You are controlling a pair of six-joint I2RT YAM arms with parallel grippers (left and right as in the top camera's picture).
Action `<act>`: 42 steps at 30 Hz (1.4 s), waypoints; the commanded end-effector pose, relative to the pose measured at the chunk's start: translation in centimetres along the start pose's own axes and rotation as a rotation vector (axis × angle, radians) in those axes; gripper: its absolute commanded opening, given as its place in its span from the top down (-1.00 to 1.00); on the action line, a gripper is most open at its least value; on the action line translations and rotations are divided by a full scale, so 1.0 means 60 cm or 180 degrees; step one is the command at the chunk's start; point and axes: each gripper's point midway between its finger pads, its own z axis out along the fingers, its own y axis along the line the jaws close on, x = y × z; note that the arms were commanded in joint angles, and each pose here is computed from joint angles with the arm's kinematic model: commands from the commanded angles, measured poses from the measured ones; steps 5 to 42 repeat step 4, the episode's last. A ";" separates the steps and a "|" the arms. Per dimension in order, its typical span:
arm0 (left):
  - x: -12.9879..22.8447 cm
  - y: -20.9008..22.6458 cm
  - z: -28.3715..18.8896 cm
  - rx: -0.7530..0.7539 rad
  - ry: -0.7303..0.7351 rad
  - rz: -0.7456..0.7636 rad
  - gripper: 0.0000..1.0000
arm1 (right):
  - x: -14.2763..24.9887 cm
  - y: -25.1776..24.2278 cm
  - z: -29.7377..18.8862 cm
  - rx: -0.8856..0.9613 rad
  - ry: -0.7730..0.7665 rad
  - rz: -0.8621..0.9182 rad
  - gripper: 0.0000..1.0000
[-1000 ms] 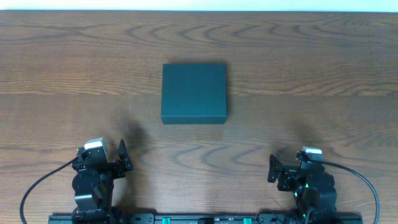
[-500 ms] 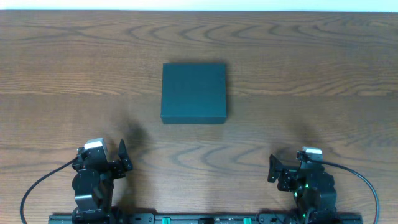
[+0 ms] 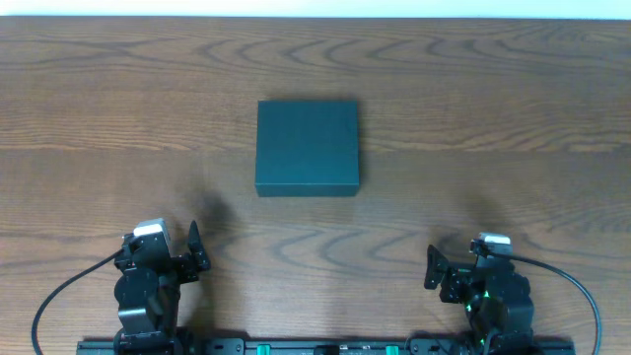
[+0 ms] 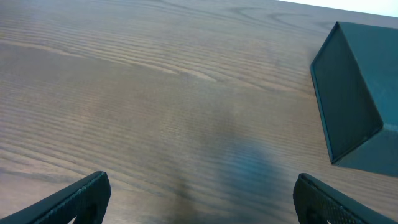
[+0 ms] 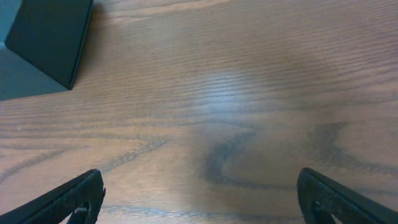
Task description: Pack container
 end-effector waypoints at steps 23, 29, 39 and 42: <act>0.009 0.001 0.004 -0.0006 0.0031 0.0017 -0.90 | 0.005 -0.005 0.003 0.0037 0.0008 0.0055 -0.99; 0.009 0.001 0.004 -0.0006 0.0031 0.0017 -0.90 | 0.005 -0.005 0.003 0.0037 0.0008 0.0055 -0.99; 0.009 0.001 0.004 -0.0006 0.0031 0.0017 -0.90 | 0.005 -0.005 0.003 0.0037 0.0008 0.0055 -0.99; 0.009 0.001 0.004 -0.0006 0.0031 0.0017 -0.90 | 0.005 -0.005 0.003 0.0037 0.0008 0.0055 -0.99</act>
